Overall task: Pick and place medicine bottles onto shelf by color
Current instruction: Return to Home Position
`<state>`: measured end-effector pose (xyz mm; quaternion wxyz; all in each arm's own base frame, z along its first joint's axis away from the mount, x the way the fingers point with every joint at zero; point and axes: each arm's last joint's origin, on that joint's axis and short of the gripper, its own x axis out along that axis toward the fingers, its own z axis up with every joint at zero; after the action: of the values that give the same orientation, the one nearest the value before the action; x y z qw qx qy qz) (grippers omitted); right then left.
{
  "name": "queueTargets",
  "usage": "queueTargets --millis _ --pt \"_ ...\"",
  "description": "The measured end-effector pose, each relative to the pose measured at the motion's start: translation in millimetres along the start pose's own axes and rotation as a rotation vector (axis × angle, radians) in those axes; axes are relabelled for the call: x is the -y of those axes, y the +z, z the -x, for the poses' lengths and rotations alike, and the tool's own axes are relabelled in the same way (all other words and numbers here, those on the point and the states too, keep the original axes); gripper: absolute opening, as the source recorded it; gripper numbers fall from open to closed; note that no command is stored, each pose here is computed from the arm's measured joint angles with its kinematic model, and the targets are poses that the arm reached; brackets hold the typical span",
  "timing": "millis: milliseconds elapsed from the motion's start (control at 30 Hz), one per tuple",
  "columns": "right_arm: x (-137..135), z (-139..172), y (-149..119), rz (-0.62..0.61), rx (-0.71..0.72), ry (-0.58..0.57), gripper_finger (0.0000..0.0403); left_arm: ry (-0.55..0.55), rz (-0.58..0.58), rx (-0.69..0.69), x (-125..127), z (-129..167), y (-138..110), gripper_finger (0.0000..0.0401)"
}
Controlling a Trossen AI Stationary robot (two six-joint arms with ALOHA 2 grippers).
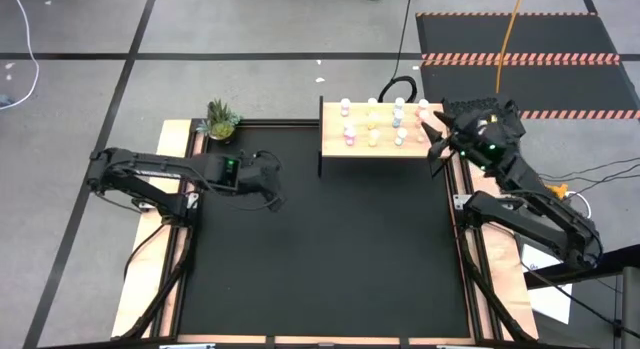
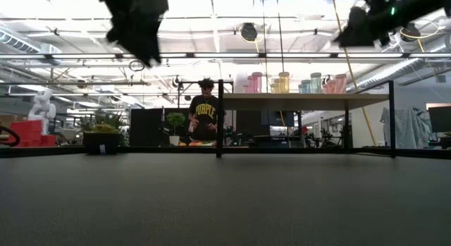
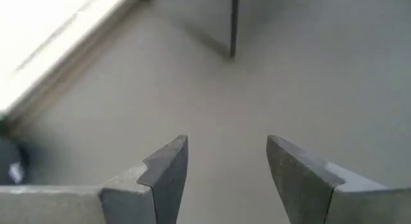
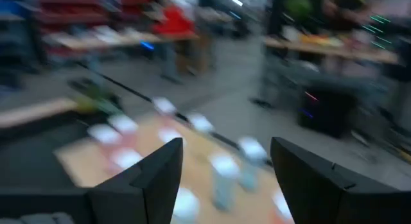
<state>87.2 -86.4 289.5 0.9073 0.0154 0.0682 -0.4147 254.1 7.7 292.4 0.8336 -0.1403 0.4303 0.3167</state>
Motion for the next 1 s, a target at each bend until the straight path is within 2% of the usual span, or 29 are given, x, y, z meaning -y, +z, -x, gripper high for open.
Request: queueTargets --millis 67,200,267,400,433,500,567,600,667,767,867,933,1000 --pt "-2.6 3.1 20.9 -0.009 0.051 0.093 0.0231 -0.011 -0.053 0.097 -1.6 15.4 13.0 0.0211" --pt "-16.4 -1.2 57.2 -0.044 0.08 0.322 0.0222 -0.073 -0.179 0.384 -3.5 47.2 43.0 0.0209" --pt "-29.2 -9.0 70.3 -0.057 0.063 0.451 0.0205 -0.113 -0.164 0.567 -5.3 63.2 58.0 0.0194" --pt "-75.3 -35.5 68.5 -0.064 -0.039 0.676 0.0145 -0.258 -0.139 0.902 -18.5 101.0 82.7 0.0125" --pt "-90.5 -42.0 64.9 -0.071 -0.048 0.732 0.0127 -0.277 -0.156 0.926 -23.9 106.7 82.6 0.0101" --pt "-120.6 -50.7 57.0 -0.076 -0.058 0.839 0.0087 -0.282 -0.17 0.884 -28.3 101.4 79.3 0.0054" --pt "-140.5 -49.9 54.3 -0.062 -0.042 0.99 0.0046 -0.312 -0.112 0.869 -32.5 95.7 69.7 0.0016" --pt "-145.7 -48.6 53.7 -0.054 -0.041 1.046 0.0026 -0.317 -0.109 0.843 -32.6 86.7 60.0 0.001" --pt "-145.7 -44.1 50.6 -0.07 -0.075 1.095 0.0008 -0.374 -0.08 0.904 -29.9 78.5 43.2 0.0011" --pt "-132.8 -30.6 45.3 -0.102 -0.078 1.119 0.001 -0.439 -0.089 0.995 -32.2 62.6 9.4 0.0008" --pt "-110.0 -8.0 42.5 -0.09 0.027 1.133 0.0002 -0.415 -0.12 1.062 -43.9 52.0 -23.1 0.0003" --pt "-96.3 5.3 30.7 -0.09 0.054 1.128 0.0002 -0.403 -0.109 1.098 -53.9 49.9 -40.4 0.0007" --pt "-86.9 18.3 15.3 -0.077 0.081 1.188 0.0003 -0.412 -0.088 1.098 -62.7 44.3 -58.7 0.0008"
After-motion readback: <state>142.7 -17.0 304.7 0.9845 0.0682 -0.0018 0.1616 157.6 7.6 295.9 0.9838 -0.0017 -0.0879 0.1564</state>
